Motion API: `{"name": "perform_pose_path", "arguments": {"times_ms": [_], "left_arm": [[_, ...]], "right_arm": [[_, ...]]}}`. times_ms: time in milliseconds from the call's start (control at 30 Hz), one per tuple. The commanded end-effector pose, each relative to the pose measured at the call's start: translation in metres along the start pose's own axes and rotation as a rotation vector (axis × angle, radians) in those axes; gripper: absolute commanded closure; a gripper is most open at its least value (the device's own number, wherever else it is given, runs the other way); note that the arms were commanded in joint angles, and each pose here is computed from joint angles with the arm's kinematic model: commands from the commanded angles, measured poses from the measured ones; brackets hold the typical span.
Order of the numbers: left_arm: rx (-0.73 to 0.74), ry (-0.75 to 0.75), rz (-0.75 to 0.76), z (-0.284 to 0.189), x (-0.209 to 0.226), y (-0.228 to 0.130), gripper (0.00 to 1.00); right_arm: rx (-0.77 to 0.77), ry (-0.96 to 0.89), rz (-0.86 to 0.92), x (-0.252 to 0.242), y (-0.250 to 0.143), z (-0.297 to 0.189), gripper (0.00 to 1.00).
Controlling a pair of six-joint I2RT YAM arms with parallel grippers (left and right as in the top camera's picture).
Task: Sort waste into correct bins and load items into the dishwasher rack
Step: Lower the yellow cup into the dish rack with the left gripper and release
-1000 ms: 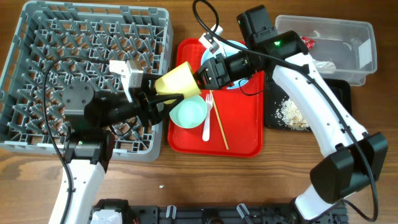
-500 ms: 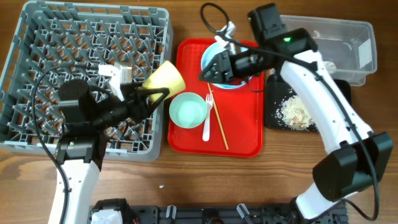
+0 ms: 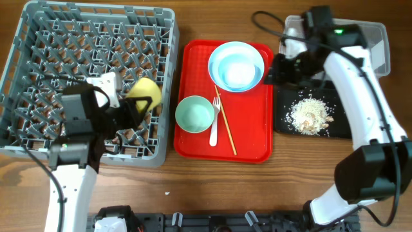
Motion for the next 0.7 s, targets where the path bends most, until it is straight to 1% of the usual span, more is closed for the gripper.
{"name": "perform_pose_path", "arguments": {"times_ms": [0, 33, 67, 100, 133, 200, 400, 667], "left_arm": [[-0.040, 0.220, 0.014, -0.024, 0.010, 0.018, 0.96], [-0.033, 0.240, 0.011, -0.026, 0.011, 0.017, 0.96], [-0.024, 0.266, 0.008, -0.027, 0.013, 0.016, 0.96], [-0.012, 0.291, 0.003, -0.027, 0.016, 0.014, 0.96], [0.010, 0.326, -0.003, -0.027, 0.019, 0.010, 0.96], [0.059, 0.368, -0.020, -0.024, 0.025, 0.004, 0.96], [0.199, 0.388, -0.058, -0.009, 0.034, -0.010, 0.96], [0.306, 0.445, -0.076, 0.015, 0.050, -0.017, 0.96]], "right_arm": [[-0.147, -0.157, 0.037, -0.033, 0.003, -0.039, 0.57], [-0.161, -0.157, 0.048, -0.037, 0.003, -0.043, 0.56], [-0.177, -0.155, 0.066, -0.042, 0.004, -0.049, 0.47], [-0.189, -0.155, 0.083, -0.047, 0.005, -0.053, 0.32], [-0.198, -0.157, 0.102, -0.054, 0.006, -0.056, 0.25], [-0.202, -0.158, 0.134, -0.064, 0.007, -0.060, 0.22], [-0.205, -0.159, 0.149, -0.068, 0.007, -0.061, 0.20], [-0.198, -0.161, 0.152, -0.068, 0.006, -0.061, 0.20]]}}
Point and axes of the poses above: each gripper's point midway between its finger pads, its own z axis out along the fingers, its own x axis along the line the jaws close on, y = z × x, the point moved 8 cm from there along -z, back along the fingers, and after that the axes turned 6 degrees about z, right-handed, at the moved point
